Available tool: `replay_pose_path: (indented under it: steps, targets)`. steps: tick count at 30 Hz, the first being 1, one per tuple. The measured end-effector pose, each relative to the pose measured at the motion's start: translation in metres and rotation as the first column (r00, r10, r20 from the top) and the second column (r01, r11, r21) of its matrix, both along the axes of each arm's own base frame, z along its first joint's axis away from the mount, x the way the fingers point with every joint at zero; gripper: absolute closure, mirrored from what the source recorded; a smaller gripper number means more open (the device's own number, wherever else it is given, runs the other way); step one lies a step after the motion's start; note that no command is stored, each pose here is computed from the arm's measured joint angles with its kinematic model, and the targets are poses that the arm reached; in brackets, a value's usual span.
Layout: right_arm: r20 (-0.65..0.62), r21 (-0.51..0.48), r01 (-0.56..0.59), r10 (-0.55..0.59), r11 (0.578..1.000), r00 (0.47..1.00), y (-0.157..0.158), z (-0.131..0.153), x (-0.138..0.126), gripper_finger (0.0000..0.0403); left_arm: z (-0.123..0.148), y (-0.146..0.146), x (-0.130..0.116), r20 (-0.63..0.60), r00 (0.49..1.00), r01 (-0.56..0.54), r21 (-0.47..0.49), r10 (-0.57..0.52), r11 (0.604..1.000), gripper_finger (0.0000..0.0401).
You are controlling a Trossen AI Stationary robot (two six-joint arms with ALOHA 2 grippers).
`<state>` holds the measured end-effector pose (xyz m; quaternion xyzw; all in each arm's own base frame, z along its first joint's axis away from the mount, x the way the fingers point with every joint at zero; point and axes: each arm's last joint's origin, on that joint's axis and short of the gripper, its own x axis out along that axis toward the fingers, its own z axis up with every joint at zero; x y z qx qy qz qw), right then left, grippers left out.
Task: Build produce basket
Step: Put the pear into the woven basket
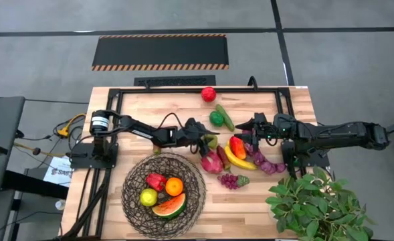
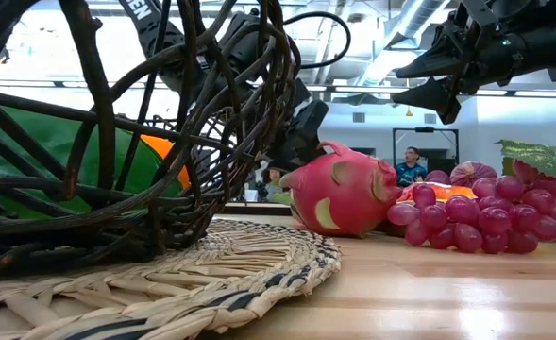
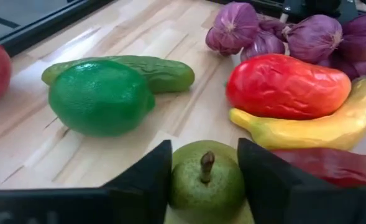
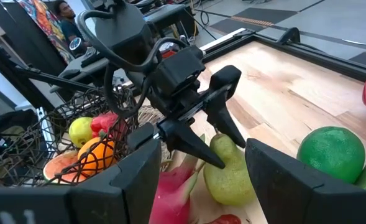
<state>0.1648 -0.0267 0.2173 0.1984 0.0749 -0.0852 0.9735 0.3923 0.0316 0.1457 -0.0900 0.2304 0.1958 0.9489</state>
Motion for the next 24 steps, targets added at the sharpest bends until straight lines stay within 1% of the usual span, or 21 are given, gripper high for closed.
replay_pose_path:
  steps: [2, 3, 8, 12, 19, 22, 24]
  targets:
    - [0.000, 0.000, 0.000, 0.000, 1.000, 1.000, 0.000, 0.000, 0.000, 0.0148, 0.000, 0.000, 0.000, -0.001, 1.000, -0.005, 0.002, 0.005, 1.000, 0.0292]
    - [0.000, 0.000, 0.000, 0.000, 1.000, 1.000, 0.000, 0.000, 0.000, 0.0148, 0.000, 0.000, 0.000, -0.001, 1.000, -0.009, 0.004, 0.009, 1.000, 0.0296]
    - [0.000, 0.000, 0.000, 0.000, 1.000, 1.000, 0.000, 0.000, 0.000, 0.0148, 0.000, 0.002, -0.001, 0.011, 0.998, -0.062, 0.000, 0.062, 0.998, 0.0296]
    - [0.000, 0.000, 0.000, 0.000, 1.000, 1.000, 0.000, 0.000, 0.000, 0.0148, 0.005, 0.002, 0.001, 0.043, 0.996, -0.075, -0.007, 0.075, 0.997, 0.0296]
    - [0.000, 0.000, 0.000, 0.000, 1.000, 1.000, 0.000, 0.000, 0.000, 0.0148, 0.031, 0.003, 0.011, 0.108, 0.992, -0.065, 0.017, 0.063, 0.998, 0.0296]
    - [0.000, 0.000, 0.000, 0.000, 1.000, 1.000, 0.000, 0.000, 0.000, 0.0148, 0.045, 0.003, 0.015, 0.118, 0.992, -0.058, 0.035, 0.053, 0.998, 0.0296]
    - [0.001, 0.000, 0.001, -0.001, 1.000, 1.000, 0.000, 0.000, 0.000, 0.0148, 0.055, 0.003, 0.014, 0.106, 0.993, -0.058, 0.040, 0.054, 0.998, 0.0296]
